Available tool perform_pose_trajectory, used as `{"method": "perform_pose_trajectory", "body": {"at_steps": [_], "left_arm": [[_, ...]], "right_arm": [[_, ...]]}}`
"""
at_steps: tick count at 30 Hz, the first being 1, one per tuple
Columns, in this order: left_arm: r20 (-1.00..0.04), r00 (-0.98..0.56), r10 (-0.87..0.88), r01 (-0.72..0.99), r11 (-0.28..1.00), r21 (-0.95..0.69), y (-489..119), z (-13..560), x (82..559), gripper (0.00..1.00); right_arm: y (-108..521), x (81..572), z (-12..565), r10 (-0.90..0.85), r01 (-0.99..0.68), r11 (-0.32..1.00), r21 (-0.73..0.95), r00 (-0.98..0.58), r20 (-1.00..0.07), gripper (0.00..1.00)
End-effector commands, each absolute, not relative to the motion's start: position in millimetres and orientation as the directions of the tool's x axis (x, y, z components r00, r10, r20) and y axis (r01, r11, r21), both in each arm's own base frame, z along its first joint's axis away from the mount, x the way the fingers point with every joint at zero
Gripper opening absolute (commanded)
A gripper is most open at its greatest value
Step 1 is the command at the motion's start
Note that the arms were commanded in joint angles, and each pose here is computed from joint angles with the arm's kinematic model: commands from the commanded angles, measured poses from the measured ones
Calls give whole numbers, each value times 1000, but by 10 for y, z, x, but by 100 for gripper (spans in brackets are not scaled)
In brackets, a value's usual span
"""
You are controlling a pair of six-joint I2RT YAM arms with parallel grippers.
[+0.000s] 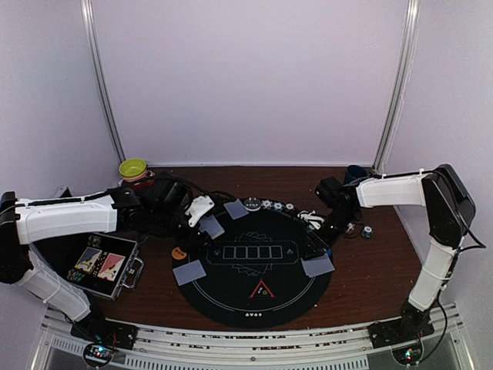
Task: Distribute texas hold em gaming equipment
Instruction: Adjust the poker card in the small blind area.
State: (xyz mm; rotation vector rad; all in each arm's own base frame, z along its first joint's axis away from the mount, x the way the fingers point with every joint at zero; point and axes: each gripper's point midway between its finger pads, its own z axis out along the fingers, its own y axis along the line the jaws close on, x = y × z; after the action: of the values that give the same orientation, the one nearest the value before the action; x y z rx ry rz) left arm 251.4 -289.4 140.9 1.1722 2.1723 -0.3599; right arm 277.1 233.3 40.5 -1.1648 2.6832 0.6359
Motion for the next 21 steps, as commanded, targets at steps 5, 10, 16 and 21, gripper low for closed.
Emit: {"method": "perform_pose_trajectory", "body": {"at_steps": [5, 10, 16, 21], "left_arm": [[-691, -364, 625, 830, 554, 63, -2979, 1555, 2560, 64], [-688, -367, 626, 830, 554, 62, -2977, 1543, 2558, 64], [-690, -365, 625, 831, 553, 62, -2982, 1552, 2559, 64], [-690, -365, 625, 831, 553, 62, -2982, 1555, 2559, 64]], "right_arm": [[2230, 2600, 284, -699, -736, 599, 316, -673, -244, 65], [2216, 2558, 282, -705, -738, 594, 321, -669, -235, 65], [2224, 2502, 337, -710, -743, 587, 322, -663, -237, 65], [2214, 2415, 337, -724, -749, 577, 324, -653, -222, 65]]}}
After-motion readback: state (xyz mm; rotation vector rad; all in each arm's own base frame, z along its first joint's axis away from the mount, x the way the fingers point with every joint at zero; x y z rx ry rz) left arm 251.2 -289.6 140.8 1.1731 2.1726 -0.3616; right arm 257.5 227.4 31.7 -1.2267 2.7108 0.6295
